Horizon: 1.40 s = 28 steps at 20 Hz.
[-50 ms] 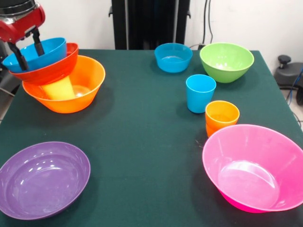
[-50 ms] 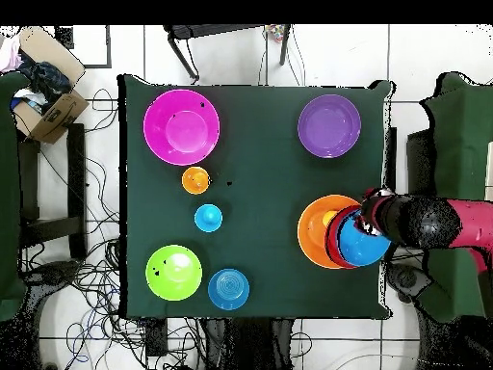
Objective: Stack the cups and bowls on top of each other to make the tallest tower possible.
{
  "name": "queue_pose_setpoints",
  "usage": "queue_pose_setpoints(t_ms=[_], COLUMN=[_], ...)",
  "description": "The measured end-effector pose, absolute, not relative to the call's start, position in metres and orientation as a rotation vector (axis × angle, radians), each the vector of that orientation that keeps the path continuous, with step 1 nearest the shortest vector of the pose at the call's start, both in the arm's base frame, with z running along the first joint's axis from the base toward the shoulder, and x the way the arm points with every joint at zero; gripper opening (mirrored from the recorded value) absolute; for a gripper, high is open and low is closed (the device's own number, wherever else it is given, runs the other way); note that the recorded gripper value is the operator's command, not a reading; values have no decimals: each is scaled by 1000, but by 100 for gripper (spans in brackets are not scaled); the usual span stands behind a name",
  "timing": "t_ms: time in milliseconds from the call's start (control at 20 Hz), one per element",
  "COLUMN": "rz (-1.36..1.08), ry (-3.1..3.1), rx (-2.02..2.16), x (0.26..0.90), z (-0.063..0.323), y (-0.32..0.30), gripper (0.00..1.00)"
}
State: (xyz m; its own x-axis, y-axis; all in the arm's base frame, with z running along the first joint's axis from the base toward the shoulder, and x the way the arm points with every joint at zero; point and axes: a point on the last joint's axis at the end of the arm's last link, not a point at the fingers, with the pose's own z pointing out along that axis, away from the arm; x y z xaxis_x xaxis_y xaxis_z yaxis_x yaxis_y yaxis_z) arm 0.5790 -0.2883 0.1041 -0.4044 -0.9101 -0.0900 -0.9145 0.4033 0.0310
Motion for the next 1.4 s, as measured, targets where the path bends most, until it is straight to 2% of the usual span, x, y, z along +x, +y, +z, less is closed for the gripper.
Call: queue_pose_setpoints(t_ms=[1400], rz=[43], ry=[2581], rx=[-1690], x=[595], z=[146], y=[-280], gripper=[100])
